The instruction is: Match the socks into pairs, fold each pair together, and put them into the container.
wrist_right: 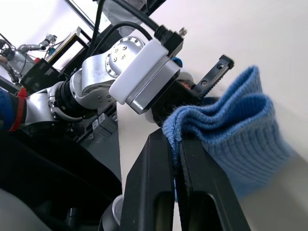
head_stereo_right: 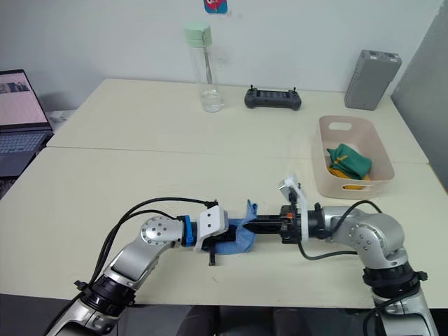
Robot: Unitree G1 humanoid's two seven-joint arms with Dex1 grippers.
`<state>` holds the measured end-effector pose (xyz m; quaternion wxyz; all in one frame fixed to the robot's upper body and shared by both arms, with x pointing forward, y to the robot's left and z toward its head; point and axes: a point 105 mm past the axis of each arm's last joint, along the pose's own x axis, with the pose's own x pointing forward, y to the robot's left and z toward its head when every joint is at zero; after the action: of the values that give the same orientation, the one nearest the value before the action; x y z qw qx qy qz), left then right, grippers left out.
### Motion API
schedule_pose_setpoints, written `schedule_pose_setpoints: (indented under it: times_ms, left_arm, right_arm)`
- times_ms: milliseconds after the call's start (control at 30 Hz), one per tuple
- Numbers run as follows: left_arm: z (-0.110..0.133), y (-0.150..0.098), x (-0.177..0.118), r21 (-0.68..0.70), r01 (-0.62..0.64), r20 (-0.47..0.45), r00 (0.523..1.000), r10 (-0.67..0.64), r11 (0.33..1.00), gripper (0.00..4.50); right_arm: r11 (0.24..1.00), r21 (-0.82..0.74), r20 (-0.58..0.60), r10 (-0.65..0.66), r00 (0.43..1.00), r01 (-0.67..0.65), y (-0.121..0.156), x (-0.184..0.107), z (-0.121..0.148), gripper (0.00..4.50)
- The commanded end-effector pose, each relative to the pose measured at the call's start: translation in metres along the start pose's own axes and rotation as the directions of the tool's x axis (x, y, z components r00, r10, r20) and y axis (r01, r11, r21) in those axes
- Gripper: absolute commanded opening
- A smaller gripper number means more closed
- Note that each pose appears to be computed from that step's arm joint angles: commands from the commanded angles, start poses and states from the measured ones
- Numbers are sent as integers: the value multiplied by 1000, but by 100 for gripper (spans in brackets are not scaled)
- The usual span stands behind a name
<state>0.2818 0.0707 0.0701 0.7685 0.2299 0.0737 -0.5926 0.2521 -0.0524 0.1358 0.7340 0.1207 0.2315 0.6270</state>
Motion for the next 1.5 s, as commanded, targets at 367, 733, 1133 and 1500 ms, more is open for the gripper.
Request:
schedule_pose_setpoints:
  times_ms: [367, 733, 1133, 1500]
  left_arm:
    - [31, 22, -107, 6, -66, -78, 995, 66, 998, 0]
    - [65, 48, -102, 114, -123, 39, 992, 119, 986, 0]
    - [-24, 0, -80, 223, 82, -252, 967, -24, 971, 0]
    - [-45, -17, -84, 192, 41, -264, 964, 11, 981, 0]
  right_arm:
    - [985, -175, -99, -19, 995, 2, -15, 43, 0, 2]
    - [975, -168, -109, 127, 986, -144, 12, 27, 14, 332]
    - [989, -80, -184, -136, 974, 123, -25, -5, -15, 445]
    - [994, 37, -212, -96, 972, 107, -34, 29, -28, 445]
